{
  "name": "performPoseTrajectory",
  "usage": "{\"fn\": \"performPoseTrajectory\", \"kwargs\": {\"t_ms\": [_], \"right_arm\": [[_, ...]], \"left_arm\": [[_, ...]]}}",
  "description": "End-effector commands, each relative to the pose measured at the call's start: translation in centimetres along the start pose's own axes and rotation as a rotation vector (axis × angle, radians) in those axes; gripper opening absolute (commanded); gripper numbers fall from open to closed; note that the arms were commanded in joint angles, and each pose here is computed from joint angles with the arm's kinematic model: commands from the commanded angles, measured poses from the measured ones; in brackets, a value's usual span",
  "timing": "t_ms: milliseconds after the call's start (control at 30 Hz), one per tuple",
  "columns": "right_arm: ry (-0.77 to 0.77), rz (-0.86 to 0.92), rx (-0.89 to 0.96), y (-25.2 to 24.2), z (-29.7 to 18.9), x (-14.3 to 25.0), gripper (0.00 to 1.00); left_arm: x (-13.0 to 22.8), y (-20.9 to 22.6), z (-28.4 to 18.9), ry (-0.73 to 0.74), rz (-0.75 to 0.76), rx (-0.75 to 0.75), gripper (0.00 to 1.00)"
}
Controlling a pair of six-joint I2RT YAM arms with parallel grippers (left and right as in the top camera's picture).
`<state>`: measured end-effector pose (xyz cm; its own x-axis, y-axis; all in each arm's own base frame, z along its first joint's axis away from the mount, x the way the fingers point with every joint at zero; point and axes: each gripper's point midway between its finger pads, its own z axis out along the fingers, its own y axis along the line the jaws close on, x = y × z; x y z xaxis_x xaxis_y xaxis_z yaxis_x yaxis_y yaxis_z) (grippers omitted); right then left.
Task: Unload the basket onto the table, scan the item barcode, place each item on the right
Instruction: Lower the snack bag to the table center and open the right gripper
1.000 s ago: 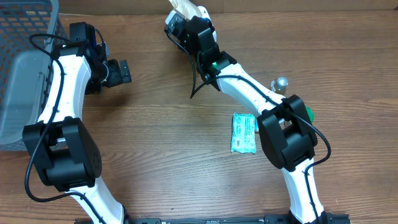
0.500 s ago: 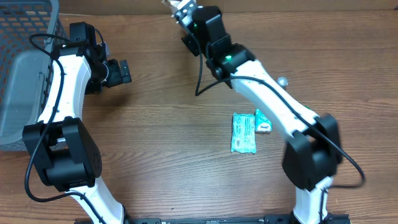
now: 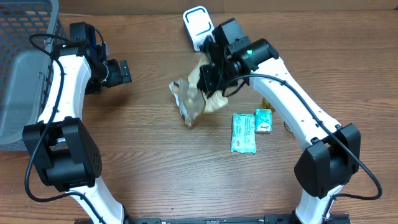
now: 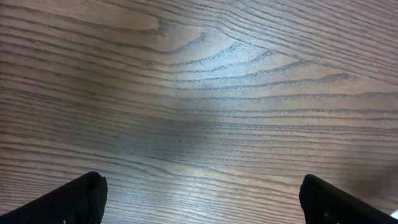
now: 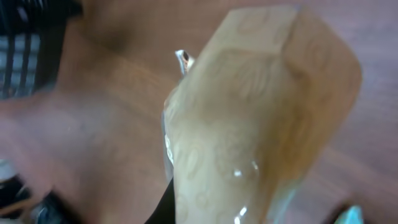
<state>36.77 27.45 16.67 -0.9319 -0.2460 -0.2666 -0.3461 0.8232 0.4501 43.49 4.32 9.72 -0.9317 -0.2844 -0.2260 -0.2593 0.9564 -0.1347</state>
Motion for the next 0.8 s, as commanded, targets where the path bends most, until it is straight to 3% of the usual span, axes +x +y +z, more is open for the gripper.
{"fn": "performPoseTrajectory", "kwargs": {"t_ms": [0, 133, 200, 300, 400, 467, 567, 633, 767], "right_arm": [[0.043, -0.035, 0.007, -0.2, -0.1, 1.2, 0.04], [0.043, -0.027, 0.125, -2.3, -0.3, 1.4, 0.18], [0.039, -0.027, 0.149, -2.7, -0.3, 1.3, 0.21], [0.028, -0.029, 0.198, -3.5, -0.5, 1.1, 0.52], [0.012, -0.031, 0.273, -4.8, -0.8, 0.8, 0.57], [-0.001, -0.033, 0.332, -5.7, -1.0, 0.5, 0.72], [-0.033, -0.032, 0.405, -6.9, -1.5, -0.1, 0.83], [-0.068, -0.038, 0.444, -7.4, -1.8, -0.9, 0.96], [-0.128, -0.054, 0.49, -7.7, -2.1, -2.3, 1.0]], "left_arm": [[-0.5, -0.4, -0.3, -0.013, 0.004, 0.014, 1.0], [-0.5, -0.4, -0.3, -0.013, 0.004, 0.014, 1.0], [-0.5, -0.4, -0.3, -0.013, 0.005, 0.014, 1.0], [-0.5, -0.4, -0.3, -0.013, 0.004, 0.014, 1.0], [-0.5, -0.4, -0.3, -0.013, 0.004, 0.014, 1.0], [-0.5, -0.4, -0.3, -0.013, 0.004, 0.014, 1.0], [-0.5, -0.4, -0.3, -0.013, 0.004, 0.014, 1.0], [-0.5, -0.4, -0.3, -0.013, 0.004, 0.014, 1.0], [-0.5, -0.4, -0.3, -0.013, 0.005, 0.014, 1.0]]}}
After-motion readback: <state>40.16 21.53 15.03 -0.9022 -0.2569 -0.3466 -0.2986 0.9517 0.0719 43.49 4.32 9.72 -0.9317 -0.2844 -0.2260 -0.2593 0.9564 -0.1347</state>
